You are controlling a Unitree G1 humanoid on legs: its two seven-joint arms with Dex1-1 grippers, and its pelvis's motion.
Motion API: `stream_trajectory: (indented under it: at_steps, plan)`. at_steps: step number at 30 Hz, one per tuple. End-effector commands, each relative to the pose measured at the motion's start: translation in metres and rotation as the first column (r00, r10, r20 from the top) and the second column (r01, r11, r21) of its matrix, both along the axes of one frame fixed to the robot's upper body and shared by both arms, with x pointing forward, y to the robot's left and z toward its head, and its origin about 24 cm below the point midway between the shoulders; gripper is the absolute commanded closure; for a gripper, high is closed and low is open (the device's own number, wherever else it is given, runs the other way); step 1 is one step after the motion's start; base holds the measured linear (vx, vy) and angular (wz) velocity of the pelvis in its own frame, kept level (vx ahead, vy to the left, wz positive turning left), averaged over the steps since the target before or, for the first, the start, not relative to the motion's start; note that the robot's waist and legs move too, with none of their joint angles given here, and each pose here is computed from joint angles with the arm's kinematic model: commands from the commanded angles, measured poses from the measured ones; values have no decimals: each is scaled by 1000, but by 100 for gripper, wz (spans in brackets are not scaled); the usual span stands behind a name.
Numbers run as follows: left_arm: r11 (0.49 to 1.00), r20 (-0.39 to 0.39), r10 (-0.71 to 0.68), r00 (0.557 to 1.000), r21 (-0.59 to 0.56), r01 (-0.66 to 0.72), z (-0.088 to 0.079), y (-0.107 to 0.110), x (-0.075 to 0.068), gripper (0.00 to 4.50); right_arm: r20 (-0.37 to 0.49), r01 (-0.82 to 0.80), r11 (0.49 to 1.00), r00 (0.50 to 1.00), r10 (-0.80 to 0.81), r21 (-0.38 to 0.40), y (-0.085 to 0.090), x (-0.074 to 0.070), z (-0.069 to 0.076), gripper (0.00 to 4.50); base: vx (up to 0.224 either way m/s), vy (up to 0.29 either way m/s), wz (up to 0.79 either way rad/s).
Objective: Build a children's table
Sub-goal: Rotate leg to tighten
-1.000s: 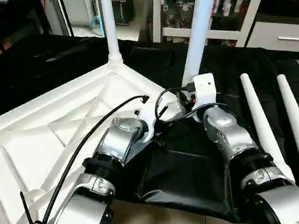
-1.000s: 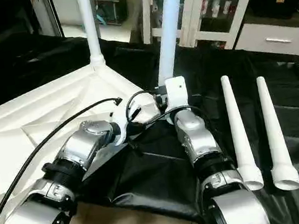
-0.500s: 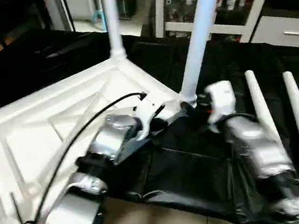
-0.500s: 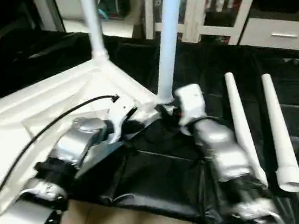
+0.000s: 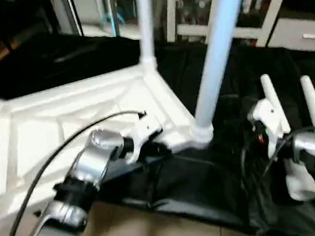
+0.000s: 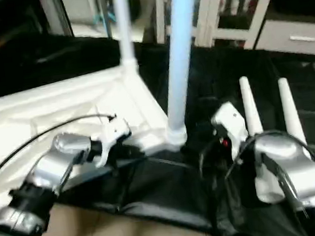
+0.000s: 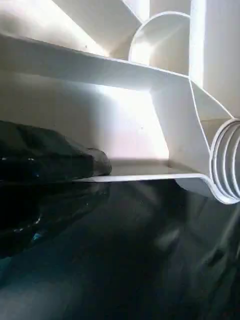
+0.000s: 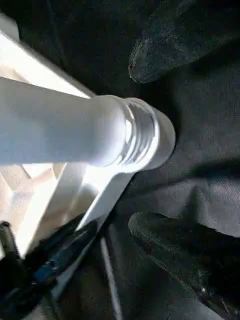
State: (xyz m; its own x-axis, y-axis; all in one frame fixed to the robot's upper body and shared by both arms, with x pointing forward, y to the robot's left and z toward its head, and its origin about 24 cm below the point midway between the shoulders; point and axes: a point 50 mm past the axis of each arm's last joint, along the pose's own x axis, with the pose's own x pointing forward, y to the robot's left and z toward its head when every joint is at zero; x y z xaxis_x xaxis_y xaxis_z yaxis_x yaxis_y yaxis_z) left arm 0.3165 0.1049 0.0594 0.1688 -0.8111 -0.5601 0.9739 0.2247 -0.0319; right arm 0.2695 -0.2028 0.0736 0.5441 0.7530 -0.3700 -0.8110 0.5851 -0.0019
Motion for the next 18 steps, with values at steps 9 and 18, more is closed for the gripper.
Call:
stream_trajectory:
  at_steps: [9,18]
  plan:
    - [995,6,-96,995,-32,96,8,-5,-7,450,-14,-137,991,990,137,4,21,17,-5,3,0,0,0]
    - [995,-1,-94,996,-34,94,8,-3,-10,450,-24,-194,980,981,195,52,19,25,-1,29,0,0,0]
